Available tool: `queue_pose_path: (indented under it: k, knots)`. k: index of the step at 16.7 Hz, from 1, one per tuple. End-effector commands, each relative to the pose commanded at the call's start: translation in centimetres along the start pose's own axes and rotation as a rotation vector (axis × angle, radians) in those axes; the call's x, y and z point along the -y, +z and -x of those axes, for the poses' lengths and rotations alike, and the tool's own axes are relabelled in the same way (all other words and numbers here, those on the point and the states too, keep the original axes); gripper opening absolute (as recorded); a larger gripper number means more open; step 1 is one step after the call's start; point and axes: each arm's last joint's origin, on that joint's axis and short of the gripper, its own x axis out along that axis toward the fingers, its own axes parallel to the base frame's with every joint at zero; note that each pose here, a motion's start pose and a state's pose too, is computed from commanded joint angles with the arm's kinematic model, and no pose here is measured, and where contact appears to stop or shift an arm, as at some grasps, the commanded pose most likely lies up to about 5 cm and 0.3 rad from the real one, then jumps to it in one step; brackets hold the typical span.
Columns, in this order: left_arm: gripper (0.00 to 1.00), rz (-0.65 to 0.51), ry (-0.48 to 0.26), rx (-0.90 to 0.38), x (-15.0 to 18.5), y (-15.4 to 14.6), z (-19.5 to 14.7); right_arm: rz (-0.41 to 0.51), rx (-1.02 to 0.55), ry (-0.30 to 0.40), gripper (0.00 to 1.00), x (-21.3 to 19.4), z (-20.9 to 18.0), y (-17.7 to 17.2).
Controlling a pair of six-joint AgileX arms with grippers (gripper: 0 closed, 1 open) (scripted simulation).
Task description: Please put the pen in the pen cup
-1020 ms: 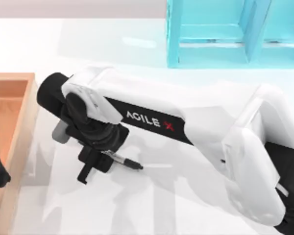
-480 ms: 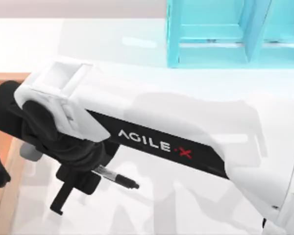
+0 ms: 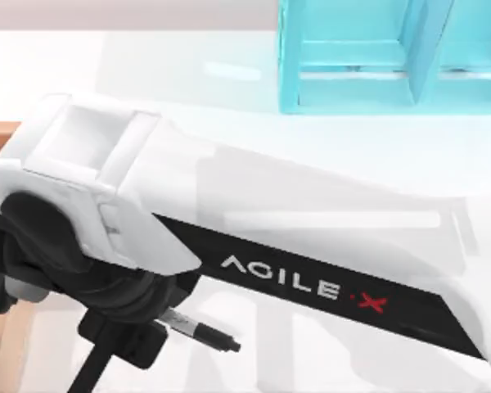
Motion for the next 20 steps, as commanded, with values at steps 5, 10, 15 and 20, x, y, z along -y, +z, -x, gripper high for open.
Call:
queue_pose_path:
  k: [5,10,15,20]
  knots:
    - [1.0,0.0,0.0,0.0,0.0,0.0,0.0,-0.046,-0.041,0.067,0.0,3.1,-3.2,0.4]
    - [1.0,0.0,0.0,0.0,0.0,0.0,0.0,-0.249,-0.023,0.303,0.0,14.1,-10.9,-1.4]
    - [1.0,0.0,0.0,0.0,0.0,0.0,0.0,-0.556,0.307,0.555,0.0,28.7,-17.5,-10.8]
    - [1.0,0.0,0.0,0.0,0.0,0.0,0.0,-0.724,0.897,0.543,0.0,38.9,-19.1,-27.6]
